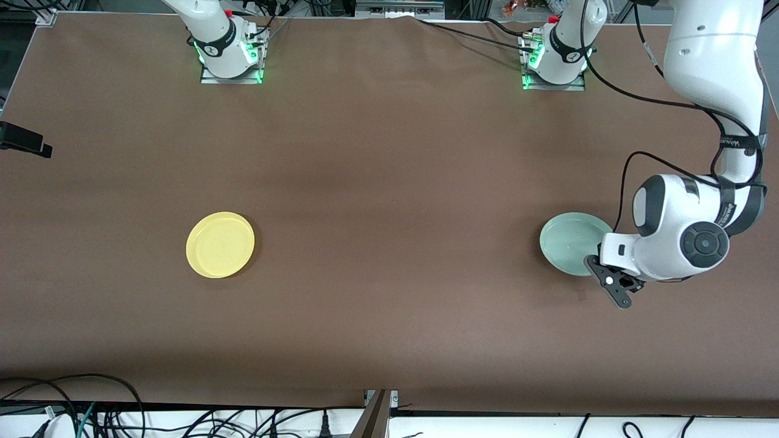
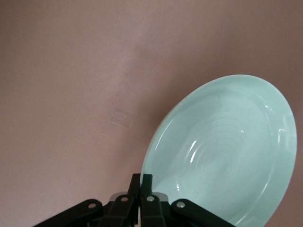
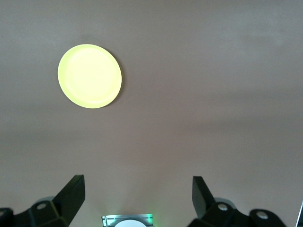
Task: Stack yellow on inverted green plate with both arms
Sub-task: 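Close the left gripper on the green plate's rim, then lift and tilt the green plate while the right gripper reaches the yellow plate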
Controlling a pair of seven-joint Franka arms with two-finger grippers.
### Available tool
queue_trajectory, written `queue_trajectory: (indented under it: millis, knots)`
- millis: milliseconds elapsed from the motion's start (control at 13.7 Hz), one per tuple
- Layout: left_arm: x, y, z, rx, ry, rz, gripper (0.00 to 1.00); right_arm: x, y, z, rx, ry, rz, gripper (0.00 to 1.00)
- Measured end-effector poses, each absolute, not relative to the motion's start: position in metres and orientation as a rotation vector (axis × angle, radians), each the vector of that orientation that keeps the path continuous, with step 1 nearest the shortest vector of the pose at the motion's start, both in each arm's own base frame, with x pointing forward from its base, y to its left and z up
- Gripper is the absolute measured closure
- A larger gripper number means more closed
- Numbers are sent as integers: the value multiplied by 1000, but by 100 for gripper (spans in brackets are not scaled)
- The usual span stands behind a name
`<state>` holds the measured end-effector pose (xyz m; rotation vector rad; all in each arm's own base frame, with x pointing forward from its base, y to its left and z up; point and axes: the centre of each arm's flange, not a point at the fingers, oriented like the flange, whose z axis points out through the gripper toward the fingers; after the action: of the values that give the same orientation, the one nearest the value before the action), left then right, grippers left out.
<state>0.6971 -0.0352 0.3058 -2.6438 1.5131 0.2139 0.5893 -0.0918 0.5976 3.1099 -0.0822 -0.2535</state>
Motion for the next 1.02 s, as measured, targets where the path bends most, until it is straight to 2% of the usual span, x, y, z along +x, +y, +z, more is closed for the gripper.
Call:
queue_trajectory:
  millis: [219, 511, 803, 1021]
  knots:
    - [691, -97, 348, -2478, 1541, 306, 97, 611, -92, 569, 3100, -76, -240, 0]
    - [667, -187, 370, -2310, 1360, 397, 97, 649, -91, 484, 3089, -68, -315, 0]
    - [624, -271, 373, -2160, 1193, 414, 97, 681, -77, 383, 3183, -95, -374, 0]
    - [572, -348, 374, -2039, 1021, 334, 97, 693, -66, 316, 3208, -120, -372, 0]
